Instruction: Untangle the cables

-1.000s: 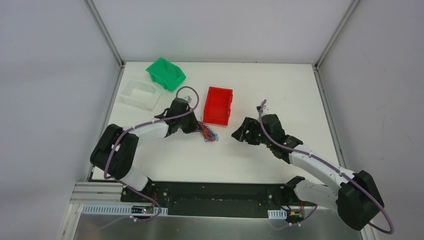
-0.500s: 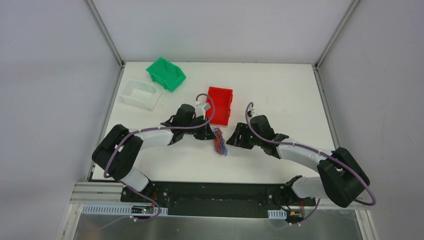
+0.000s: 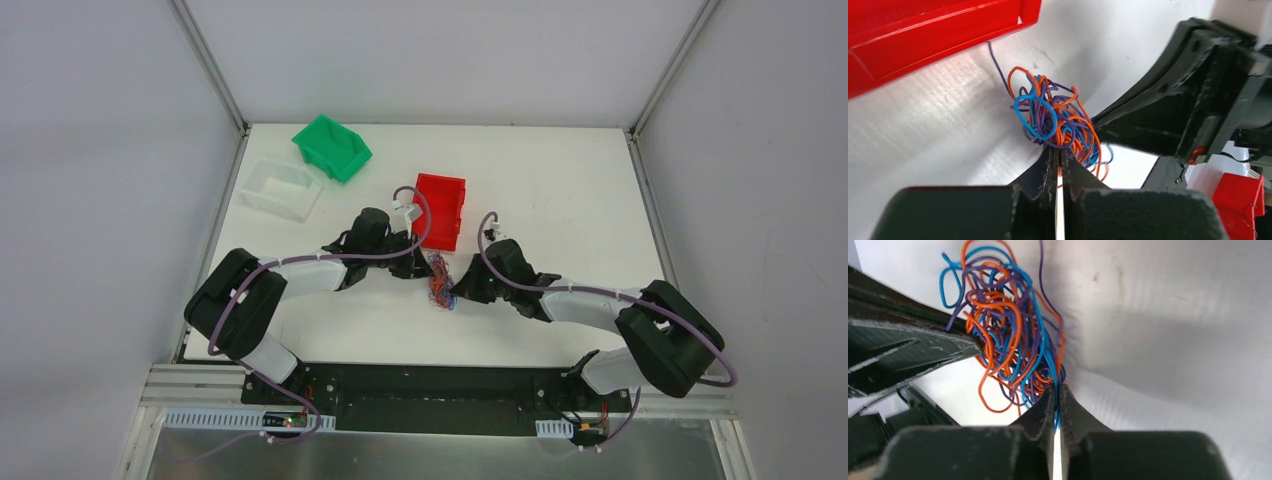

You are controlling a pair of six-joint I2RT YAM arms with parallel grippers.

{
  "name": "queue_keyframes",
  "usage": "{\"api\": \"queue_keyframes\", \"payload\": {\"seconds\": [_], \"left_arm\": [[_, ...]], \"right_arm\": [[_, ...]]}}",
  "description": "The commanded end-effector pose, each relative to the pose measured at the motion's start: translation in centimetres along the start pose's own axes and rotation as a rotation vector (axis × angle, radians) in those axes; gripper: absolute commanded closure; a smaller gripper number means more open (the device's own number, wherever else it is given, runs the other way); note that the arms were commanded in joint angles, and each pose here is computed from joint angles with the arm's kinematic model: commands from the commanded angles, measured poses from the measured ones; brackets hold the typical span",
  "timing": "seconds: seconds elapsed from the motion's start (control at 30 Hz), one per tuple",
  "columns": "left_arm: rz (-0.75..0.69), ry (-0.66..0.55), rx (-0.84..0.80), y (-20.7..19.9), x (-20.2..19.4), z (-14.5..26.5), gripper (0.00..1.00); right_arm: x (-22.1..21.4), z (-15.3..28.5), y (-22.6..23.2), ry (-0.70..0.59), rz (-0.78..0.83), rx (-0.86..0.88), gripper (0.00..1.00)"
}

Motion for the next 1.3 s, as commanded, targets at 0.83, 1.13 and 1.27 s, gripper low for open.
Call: {"api": "queue_keyframes", "payload": {"seconds": [0.83, 1.13, 1.27], "left_arm": [[-0.006, -0.153, 0.198, 2.6, 2.2, 3.4, 0.44], [-0.083, -0.057, 0.089, 0.2, 1.0, 1.8, 0.33], [-0.105, -0.019, 0.039, -0.8, 0.7, 1.1, 0.33]], "right_arm": [[4.1, 9.8, -4.7, -0.339, -0.052, -0.234, 0.53], [4.5, 10.2, -6.2, -0.345, -0.077, -0.364, 0.21], [4.5, 10.6, -7.9, -0.377, -0.109, -0.462, 0.17]]}}
Point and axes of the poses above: each gripper's point midway between its finger pads, its own z axis back along the fingers, its own y axis along the line the jaws close on, x = y × z, the point moved 3 cm from there along z, back along the fingers, and after that the axes turned 6 degrees about z, right-handed, at the moved point
